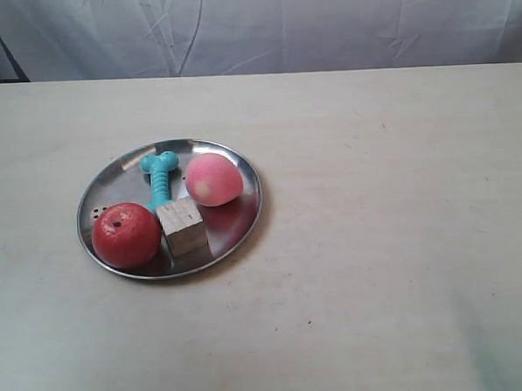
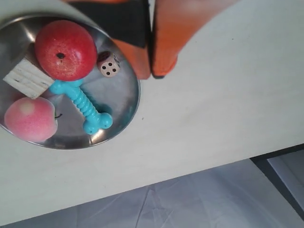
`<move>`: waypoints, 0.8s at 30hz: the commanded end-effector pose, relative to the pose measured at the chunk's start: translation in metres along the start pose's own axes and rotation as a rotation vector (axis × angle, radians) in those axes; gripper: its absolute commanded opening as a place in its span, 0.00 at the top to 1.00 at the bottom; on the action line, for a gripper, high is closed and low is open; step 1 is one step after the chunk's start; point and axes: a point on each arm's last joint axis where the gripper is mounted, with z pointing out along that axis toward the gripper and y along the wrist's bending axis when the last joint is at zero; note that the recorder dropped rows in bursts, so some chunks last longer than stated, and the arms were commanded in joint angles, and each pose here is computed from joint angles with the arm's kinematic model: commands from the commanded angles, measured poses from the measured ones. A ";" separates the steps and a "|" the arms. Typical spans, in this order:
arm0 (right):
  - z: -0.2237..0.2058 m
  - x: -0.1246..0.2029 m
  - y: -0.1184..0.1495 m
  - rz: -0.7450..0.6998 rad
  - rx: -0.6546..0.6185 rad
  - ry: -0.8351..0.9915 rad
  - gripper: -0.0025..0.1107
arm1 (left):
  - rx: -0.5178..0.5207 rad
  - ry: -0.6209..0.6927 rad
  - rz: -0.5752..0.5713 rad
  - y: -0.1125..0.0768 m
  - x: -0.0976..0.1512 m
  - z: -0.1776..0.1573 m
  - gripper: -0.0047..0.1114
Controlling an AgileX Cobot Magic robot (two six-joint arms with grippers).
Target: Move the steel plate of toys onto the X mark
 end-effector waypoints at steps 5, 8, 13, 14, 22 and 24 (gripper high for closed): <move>0.000 0.001 0.000 -0.002 0.003 -0.008 0.99 | -0.025 -0.135 -0.168 -0.011 0.063 -0.008 0.96; 0.000 0.001 0.000 -0.002 0.003 -0.008 0.99 | -0.034 -0.179 -0.215 -0.015 0.084 -0.009 0.96; 0.000 0.001 0.000 -0.002 0.003 -0.008 0.99 | -0.059 -0.204 -0.254 -0.018 0.116 -0.009 0.96; 0.000 0.001 0.000 -0.002 0.003 -0.008 0.99 | -0.067 -0.204 -0.257 -0.019 0.121 -0.008 0.96; 0.000 0.001 0.000 -0.002 0.003 -0.008 0.99 | -0.132 -0.286 -0.322 -0.018 0.136 -0.014 0.96; 0.000 0.001 0.000 -0.002 0.003 -0.008 0.99 | -0.129 -0.253 -0.340 -0.019 0.140 -0.014 0.96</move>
